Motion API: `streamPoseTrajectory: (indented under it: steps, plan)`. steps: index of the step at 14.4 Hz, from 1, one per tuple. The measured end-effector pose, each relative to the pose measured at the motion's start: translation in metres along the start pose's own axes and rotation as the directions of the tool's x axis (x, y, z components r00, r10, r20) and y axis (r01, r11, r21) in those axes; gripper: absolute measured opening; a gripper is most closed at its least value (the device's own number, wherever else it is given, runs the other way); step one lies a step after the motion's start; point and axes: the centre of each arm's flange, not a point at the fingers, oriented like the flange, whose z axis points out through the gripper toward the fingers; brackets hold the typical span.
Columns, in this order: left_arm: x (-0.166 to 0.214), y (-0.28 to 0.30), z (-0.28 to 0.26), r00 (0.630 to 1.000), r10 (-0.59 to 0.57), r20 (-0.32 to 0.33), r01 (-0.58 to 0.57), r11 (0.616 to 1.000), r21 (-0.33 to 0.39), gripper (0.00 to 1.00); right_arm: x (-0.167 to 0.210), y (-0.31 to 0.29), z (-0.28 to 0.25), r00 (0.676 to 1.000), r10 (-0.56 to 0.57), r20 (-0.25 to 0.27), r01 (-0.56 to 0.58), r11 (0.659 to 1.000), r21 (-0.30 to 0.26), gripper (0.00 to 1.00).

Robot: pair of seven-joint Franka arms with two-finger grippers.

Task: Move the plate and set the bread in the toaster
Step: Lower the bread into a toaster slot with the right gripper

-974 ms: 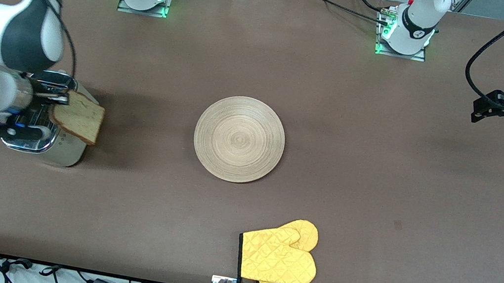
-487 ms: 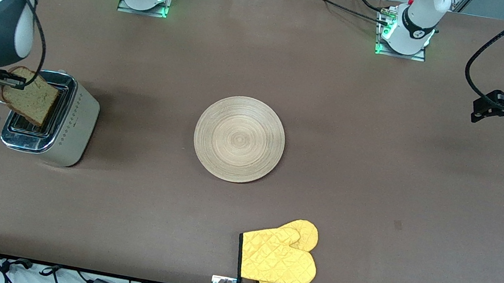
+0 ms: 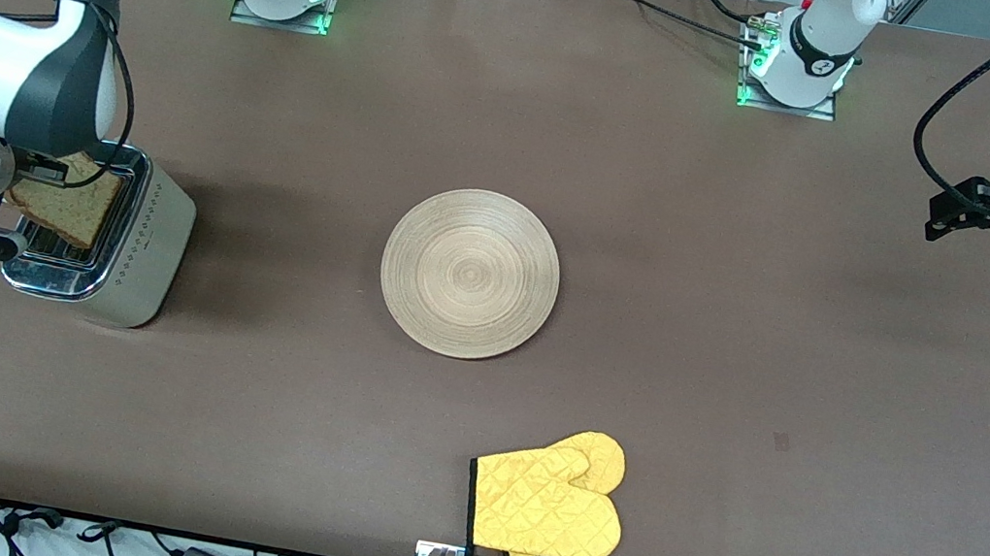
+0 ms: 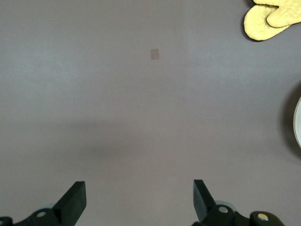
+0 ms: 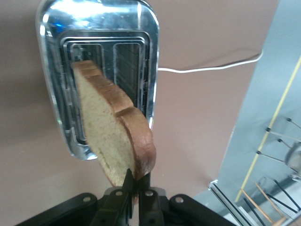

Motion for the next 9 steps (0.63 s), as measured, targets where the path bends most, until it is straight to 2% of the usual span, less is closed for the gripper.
streamPoseTrajectory:
  steps: [3, 9]
  plan:
    - [0.0, 0.0, 0.0, 1.0, 0.0, 0.0, 0.0, 1.0, 0.0, 1.0, 0.003, -0.002, 0.009, 1.0, -0.002, 0.019, 0.002, 1.0, -0.015, 0.07]
    - [0.0, 0.0, 0.0, 1.0, 0.0, 0.0, 0.0, 1.0, 0.0, 1.0, 0.005, -0.018, 0.01, 0.999, -0.022, 0.023, 0.023, 0.999, -0.029, 0.07]
